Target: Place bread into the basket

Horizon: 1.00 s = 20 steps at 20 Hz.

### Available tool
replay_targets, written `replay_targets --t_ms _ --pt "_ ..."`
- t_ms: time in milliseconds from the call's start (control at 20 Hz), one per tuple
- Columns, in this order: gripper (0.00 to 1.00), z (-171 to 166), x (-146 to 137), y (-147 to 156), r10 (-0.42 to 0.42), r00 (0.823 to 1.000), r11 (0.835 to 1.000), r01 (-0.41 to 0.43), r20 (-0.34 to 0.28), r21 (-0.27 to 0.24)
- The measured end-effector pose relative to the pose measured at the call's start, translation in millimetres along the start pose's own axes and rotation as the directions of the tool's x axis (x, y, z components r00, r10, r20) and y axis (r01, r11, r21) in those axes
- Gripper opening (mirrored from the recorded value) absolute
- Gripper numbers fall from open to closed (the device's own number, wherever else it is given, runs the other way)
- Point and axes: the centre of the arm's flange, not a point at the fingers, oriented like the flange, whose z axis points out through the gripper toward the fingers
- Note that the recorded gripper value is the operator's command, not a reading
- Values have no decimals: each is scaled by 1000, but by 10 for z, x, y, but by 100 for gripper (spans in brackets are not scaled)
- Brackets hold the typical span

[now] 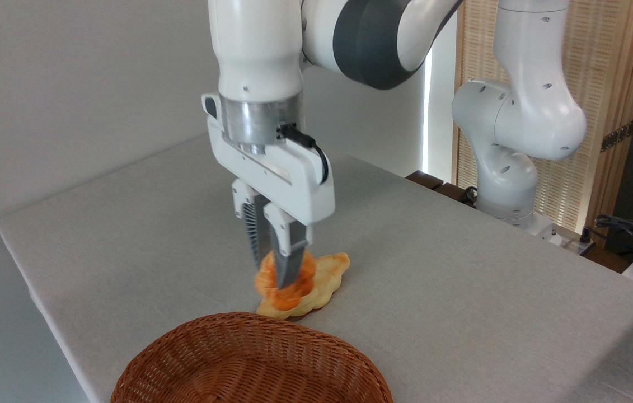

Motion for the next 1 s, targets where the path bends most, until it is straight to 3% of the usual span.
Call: replay_targets --t_ms 50,100,150,300,750,1000 --pt "66 -43 29 -44 0 1000 999 1 -27 34" --pt "96 -64 61 -89 0 999 998 4 -54 68" --pt "100 -63 96 -136 2 997 995 6 -79 101" --pt "100 42 188 -264 5 992 986 16 -126 167" --pt "100 104 321 -227 27 991 985 -3 -134 174" --pt "100 -156 419 -161 37 985 980 -3 -169 200"
